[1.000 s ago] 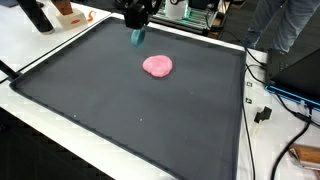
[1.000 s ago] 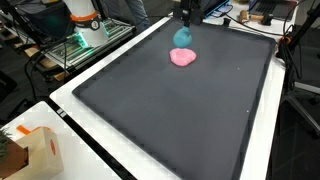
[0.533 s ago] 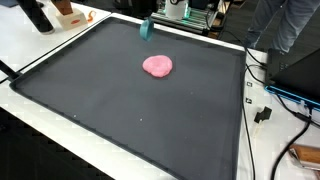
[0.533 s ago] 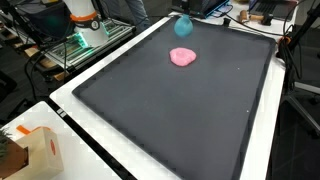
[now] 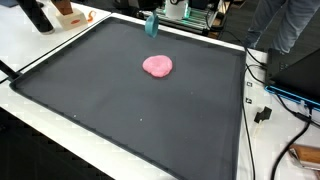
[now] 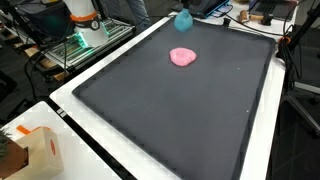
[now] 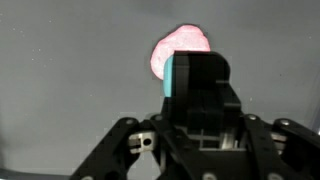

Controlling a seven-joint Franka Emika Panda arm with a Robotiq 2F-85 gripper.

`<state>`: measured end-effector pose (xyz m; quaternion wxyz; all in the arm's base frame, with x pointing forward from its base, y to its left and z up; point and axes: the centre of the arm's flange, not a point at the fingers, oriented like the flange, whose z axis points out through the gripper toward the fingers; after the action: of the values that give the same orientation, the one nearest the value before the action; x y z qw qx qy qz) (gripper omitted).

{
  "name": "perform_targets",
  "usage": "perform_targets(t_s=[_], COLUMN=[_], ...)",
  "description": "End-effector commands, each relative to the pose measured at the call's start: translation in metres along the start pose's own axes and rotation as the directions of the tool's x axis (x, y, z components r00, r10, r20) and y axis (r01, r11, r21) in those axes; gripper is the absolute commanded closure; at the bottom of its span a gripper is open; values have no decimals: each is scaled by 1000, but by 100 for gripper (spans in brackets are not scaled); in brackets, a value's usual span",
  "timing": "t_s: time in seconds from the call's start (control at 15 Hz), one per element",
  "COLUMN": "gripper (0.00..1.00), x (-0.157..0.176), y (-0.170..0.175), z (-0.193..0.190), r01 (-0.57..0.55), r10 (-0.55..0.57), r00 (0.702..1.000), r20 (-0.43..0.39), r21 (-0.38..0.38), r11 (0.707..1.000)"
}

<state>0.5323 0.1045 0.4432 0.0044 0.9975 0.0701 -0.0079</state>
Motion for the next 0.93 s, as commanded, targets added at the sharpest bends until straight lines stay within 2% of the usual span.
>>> perform_targets(t_s=[0.0, 0.27, 0.33, 0.4, 0.6, 0.87], gripper=[50, 50, 75, 75, 75, 75], x=[0, -1, -1, -1, -8, -16], y=[0, 0, 0, 4, 12, 36], z=[0, 2, 2, 3, 8, 25], r01=[1, 2, 2, 8, 93, 217], r10=[-1, -2, -2, -8, -102, -226], r00=[1000, 1000, 1000, 1000, 994, 974], r20=[0, 4, 4, 15, 35, -20], r21=[1, 1, 1, 25, 192, 368], r11=[1000, 1000, 1000, 1000, 977, 904])
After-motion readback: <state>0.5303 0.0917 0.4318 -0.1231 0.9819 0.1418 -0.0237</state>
